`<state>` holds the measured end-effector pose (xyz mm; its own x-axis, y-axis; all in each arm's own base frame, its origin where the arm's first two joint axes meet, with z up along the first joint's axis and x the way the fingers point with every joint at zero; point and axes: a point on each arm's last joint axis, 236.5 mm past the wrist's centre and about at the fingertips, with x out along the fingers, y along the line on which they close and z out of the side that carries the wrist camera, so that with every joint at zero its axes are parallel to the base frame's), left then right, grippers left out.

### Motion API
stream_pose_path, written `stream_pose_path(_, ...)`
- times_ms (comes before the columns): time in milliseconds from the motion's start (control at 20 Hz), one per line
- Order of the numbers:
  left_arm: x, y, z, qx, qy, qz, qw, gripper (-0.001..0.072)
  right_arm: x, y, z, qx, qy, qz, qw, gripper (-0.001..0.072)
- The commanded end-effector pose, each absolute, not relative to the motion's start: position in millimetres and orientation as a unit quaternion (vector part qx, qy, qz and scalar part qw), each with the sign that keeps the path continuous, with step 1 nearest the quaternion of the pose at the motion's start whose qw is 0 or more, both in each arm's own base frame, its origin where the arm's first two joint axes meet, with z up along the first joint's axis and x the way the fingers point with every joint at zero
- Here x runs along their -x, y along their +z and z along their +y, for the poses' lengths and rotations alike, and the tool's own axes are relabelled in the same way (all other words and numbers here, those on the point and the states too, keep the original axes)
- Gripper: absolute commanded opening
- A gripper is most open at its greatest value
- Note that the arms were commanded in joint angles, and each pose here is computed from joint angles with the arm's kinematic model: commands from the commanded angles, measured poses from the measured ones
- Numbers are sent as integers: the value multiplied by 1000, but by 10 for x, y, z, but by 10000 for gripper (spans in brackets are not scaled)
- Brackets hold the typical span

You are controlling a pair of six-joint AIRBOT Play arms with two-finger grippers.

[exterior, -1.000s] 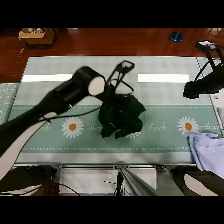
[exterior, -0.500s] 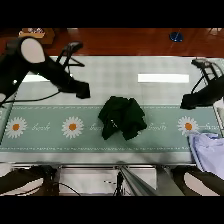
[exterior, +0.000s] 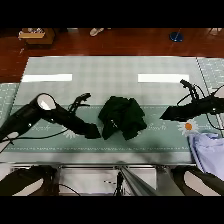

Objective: Fold the shirts.

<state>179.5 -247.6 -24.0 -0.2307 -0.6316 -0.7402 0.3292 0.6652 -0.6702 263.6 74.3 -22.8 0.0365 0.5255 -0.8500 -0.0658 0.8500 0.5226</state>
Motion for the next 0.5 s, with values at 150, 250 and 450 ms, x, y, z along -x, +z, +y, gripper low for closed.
stream_pose_path(150, -1744, -420, -2939, 82, -419, 621, 658, 720, -2665, -232, 926, -209, 240, 638, 701, 543)
stream_pose_path(250, -1757, -468, -3021, 74, -419, 611, 667, 720, -2664, -231, 927, -209, 240, 639, 701, 543)
stream_pose_path(450, -2049, -545, -3105, 79, -397, 577, 709, 720, -2633, -175, 1001, -223, 253, 639, 692, 543)
